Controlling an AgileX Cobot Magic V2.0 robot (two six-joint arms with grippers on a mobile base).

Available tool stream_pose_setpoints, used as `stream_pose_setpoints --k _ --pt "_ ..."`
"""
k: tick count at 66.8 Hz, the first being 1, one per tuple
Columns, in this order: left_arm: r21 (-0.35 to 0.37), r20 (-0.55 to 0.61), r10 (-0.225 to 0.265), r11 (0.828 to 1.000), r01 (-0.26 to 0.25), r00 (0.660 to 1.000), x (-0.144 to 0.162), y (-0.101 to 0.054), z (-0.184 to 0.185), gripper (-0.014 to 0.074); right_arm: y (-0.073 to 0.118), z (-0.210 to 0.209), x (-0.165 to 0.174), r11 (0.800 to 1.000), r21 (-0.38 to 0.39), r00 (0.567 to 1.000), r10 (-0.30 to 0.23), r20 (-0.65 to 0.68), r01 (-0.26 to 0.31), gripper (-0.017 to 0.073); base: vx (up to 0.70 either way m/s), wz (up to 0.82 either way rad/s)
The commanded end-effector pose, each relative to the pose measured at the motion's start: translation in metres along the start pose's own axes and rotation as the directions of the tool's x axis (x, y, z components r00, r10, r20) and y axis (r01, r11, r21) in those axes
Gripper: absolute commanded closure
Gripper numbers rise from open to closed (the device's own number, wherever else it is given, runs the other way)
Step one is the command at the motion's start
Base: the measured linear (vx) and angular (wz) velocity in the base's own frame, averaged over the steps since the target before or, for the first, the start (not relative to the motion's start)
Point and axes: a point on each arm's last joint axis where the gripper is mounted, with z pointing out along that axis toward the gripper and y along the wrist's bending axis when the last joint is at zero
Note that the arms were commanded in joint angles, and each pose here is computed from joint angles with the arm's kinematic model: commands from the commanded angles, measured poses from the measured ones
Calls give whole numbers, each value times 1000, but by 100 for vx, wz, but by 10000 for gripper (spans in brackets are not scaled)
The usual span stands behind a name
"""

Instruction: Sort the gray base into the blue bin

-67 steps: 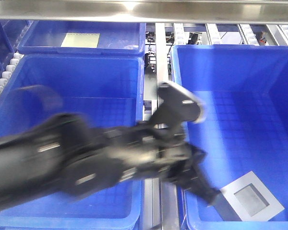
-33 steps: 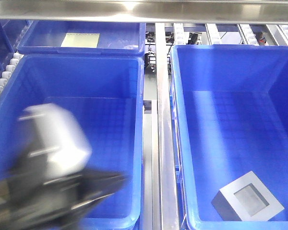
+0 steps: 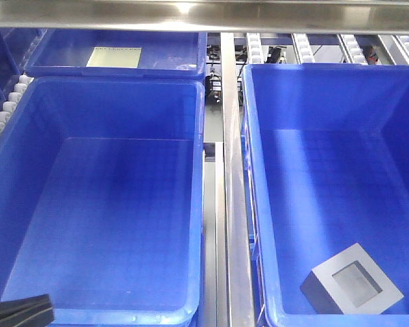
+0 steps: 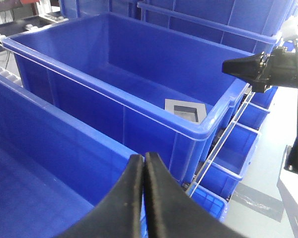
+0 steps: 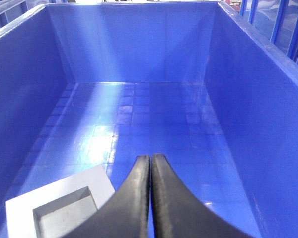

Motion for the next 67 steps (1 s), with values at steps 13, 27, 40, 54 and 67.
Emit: stream_pose_setpoints --k 13,27,40,54,67 --pt "12 62 -3 1000 3 998 -10 -1 -3 600 0 1 -3 1000 4 999 -16 33 16 564 0 0" --pt "11 61 -3 1000 3 998 -10 -1 -3 600 0 1 -3 1000 4 999 -16 33 16 564 0 0" --pt "14 78 -4 1000 3 997 -12 -1 -3 600 0 1 -3 1000 4 999 -16 33 16 564 0 0" --pt "24 80 3 1000 -4 997 -10 -2 -3 600 0 1 -3 1000 4 999 -16 33 16 564 0 0" --pt "37 82 13 999 -16 997 -10 -4 -3 600 0 1 -3 1000 4 999 -16 33 16 564 0 0"
